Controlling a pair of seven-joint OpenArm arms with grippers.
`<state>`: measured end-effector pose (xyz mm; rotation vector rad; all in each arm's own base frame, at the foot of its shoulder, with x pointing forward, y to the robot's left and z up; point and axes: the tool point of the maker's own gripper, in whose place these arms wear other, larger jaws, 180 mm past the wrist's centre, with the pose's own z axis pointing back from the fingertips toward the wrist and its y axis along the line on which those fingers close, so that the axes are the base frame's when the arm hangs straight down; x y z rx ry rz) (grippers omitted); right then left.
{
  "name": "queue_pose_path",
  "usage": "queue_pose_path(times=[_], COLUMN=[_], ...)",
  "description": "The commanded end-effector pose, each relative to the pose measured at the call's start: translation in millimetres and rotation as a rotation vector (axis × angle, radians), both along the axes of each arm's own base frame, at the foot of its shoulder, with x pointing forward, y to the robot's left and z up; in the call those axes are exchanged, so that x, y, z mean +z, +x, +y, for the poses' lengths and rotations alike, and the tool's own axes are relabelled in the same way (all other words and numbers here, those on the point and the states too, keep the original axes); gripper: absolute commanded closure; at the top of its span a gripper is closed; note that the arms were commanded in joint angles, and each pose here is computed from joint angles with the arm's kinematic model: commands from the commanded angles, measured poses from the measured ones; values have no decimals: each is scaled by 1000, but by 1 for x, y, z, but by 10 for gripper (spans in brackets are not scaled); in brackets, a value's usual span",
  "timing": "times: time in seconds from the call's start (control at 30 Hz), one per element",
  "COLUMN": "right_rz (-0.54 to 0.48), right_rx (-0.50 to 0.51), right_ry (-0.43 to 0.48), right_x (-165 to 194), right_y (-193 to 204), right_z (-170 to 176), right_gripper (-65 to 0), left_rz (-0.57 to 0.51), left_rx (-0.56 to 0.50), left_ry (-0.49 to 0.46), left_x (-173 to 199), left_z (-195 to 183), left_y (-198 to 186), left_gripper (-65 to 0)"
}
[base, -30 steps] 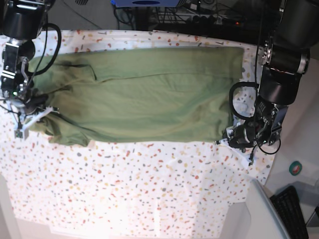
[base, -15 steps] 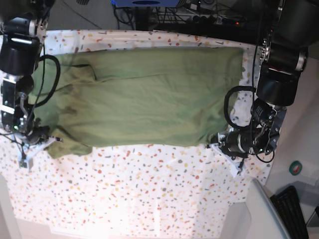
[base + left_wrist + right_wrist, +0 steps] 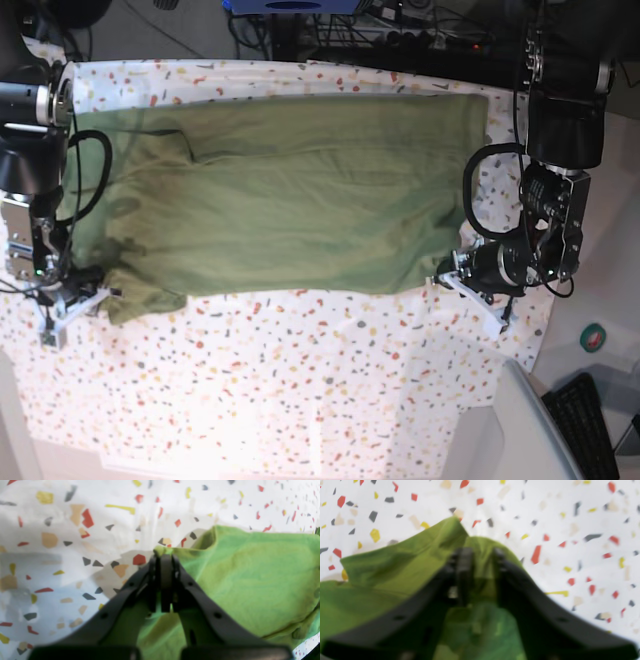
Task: Layout the t-shirt on the table in an organized manner, then fold the t-shirt properly
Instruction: 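Release and regrasp the folded edge with both grippers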
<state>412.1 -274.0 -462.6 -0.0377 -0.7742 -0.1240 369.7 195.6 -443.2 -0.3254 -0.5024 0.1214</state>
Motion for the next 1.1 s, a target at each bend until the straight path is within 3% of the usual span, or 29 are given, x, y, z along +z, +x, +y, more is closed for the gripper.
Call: queue_pose_path(times=[0.0, 0.13, 0.23, 0.3, 0.37, 0.4, 0.7, 0.83, 0.93, 1.07], right_rz=[-78, -184, -184, -126, -71, -57, 134, 157, 176, 121], right_rx=[-11, -27, -11, -10, -9, -13, -105, -107, -170, -185], right_ry=[-27, -71, -94, -88, -77, -74, 15, 1, -59, -101], right_x=[26, 55, 53, 39, 25, 20, -36, -43, -44, -30], right_y=[17, 4, -19, -32, -42, -46, -62, -78, -99, -102], right_z=[-15, -30, -29, -28, -27, -28, -37, -41, -53, -51], right_gripper=[-269, -276, -257, -173, -14, 0, 0, 0, 0, 0], left_rz=[-55, -52, -47, -46, -45, -45, -45, -44, -45, -50], left_rx=[3, 1, 3, 1, 0, 0, 0, 1, 1, 0], left_ry=[-1, -2, -3, -7, -7, -7, -7, -1, 5, 33], left_x=[17, 15, 14, 13, 13, 13, 13, 12, 13, 16], left_z=[4, 3, 3, 1, 1, 1, 1, 3, 5, 17], left_y=[15, 12, 10, 9, 9, 9, 9, 8, 9, 11], left_gripper=[0, 0, 0, 0, 0, 0, 0, 0, 0, 0])
